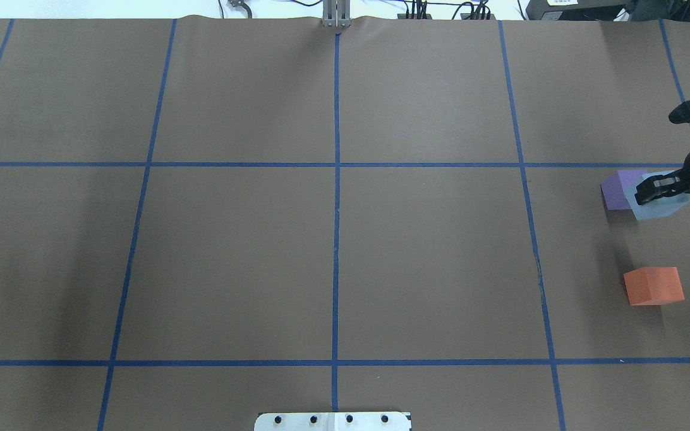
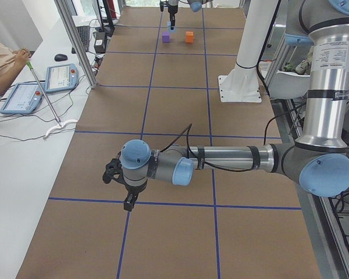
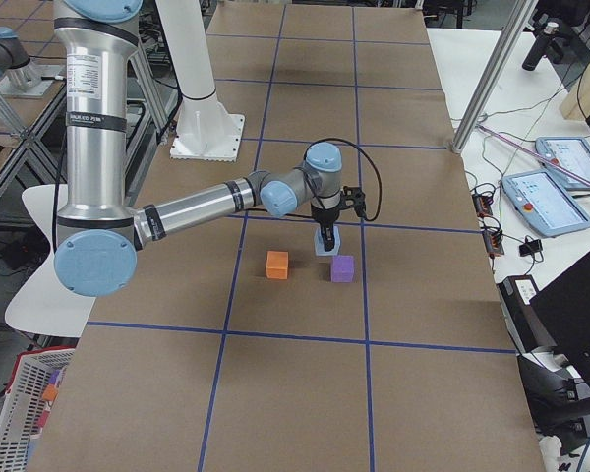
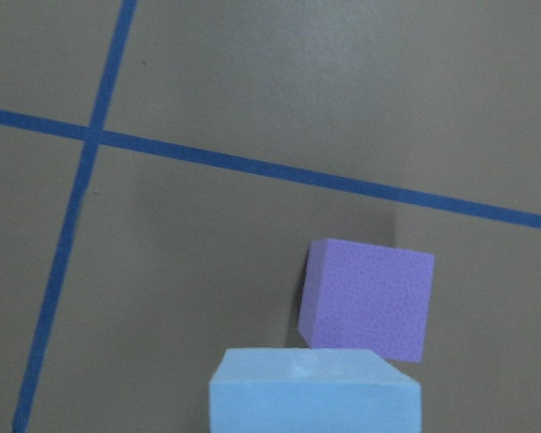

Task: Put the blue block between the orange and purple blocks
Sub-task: 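Lower the light blue cube between the purple and orange cubes, open right gripper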

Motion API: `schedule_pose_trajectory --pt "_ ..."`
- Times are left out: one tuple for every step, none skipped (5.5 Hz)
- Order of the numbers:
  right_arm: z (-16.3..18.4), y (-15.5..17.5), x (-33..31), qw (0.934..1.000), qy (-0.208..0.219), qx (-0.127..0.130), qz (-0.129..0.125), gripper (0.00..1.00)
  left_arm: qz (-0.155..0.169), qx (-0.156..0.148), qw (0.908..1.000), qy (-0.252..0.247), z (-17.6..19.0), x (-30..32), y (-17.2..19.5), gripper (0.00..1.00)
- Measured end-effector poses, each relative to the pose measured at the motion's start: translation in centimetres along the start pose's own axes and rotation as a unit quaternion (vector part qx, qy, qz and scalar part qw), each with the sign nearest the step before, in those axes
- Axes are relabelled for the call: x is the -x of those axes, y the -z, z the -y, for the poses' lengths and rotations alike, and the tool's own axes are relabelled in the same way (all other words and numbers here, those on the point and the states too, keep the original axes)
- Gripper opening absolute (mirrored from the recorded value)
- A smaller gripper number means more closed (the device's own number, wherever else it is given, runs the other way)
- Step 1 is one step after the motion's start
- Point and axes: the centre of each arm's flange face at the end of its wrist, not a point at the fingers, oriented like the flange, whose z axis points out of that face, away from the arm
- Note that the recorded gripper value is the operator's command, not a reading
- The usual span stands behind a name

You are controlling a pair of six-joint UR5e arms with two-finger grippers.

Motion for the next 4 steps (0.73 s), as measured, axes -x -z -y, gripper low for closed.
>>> schedule_pose_trajectory --pt "-1.5 -1.6 -1.8 0.9991 -0.033 -0.019 0.016 0.36 0.0 -0.001 1.0 -0.001 -0.2 0.0 -0.1 1.0" --pt "-2.5 -3.1 -1.9 0.9979 -0.055 -0.027 0.02 0.37 -0.001 -0.002 1.0 -0.002 -0.2 0.0 0.0 1.0" --pt "-3.5 -4.9 -0.7 0.9974 -0.065 -0.032 0.008 0.41 -0.001 -0.003 1.0 -0.004 -0.2 -0.1 0.0 1.0" --pt "-4.7 -6.4 0.3 0.9972 -0.065 -0.035 -0.009 0.53 -0.001 -0.004 1.0 -0.004 -0.2 -0.1 0.0 1.0"
